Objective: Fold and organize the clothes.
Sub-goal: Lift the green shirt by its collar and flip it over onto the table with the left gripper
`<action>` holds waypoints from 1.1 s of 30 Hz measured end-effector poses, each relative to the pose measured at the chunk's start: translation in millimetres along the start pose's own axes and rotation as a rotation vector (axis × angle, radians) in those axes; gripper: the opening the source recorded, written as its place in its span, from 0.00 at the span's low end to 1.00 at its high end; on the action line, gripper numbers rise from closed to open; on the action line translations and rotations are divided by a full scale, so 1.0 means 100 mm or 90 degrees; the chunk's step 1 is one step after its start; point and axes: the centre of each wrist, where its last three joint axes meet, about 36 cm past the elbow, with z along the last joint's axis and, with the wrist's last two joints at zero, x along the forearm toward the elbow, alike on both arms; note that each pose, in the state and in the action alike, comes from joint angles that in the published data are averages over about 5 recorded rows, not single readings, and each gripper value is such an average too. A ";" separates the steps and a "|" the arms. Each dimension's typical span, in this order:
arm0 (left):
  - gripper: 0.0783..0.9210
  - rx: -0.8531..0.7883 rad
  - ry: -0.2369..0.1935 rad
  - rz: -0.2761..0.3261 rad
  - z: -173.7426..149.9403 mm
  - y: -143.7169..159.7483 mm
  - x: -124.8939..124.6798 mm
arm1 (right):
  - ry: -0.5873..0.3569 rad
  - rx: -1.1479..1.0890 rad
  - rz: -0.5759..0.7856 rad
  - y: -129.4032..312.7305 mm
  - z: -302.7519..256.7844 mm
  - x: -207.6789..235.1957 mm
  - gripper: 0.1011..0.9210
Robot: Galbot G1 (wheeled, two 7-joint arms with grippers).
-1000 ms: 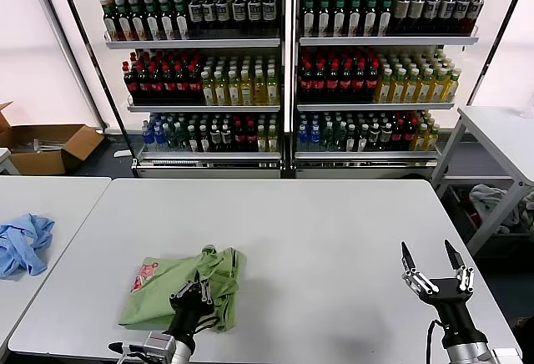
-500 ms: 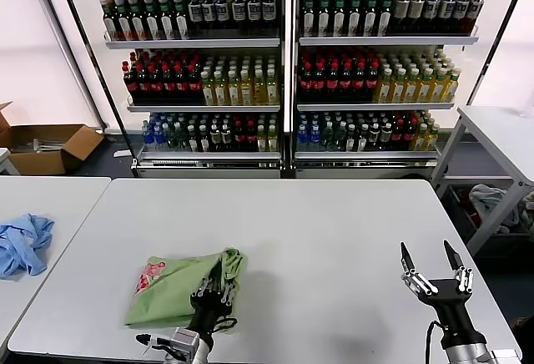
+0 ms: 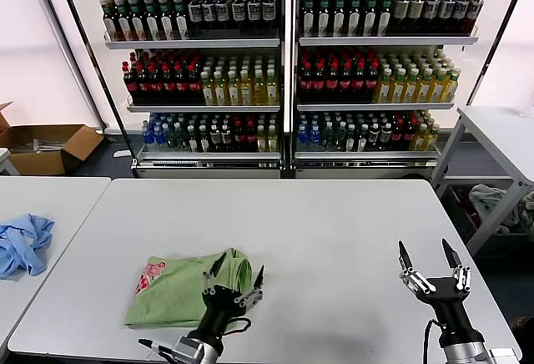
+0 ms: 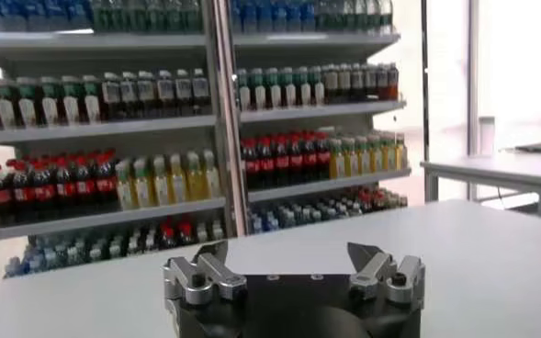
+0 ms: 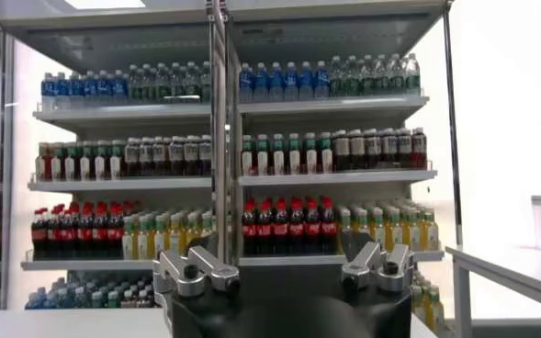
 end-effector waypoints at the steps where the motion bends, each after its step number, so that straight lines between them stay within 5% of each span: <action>1: 0.88 -0.001 0.003 -0.010 -0.01 0.07 0.00 | 0.000 0.000 0.000 0.00 0.00 0.00 0.88; 12: 0.88 0.042 0.113 -0.146 0.06 1.01 0.05 | -0.004 0.003 -0.002 -0.01 0.00 -0.04 0.88; 20: 0.88 0.084 0.183 -0.180 0.18 1.38 0.13 | -0.003 0.005 0.002 -0.04 0.00 -0.03 0.88; 33: 0.88 0.132 0.233 -0.199 0.46 1.65 0.22 | 0.000 0.005 0.001 -0.02 0.01 -0.03 0.88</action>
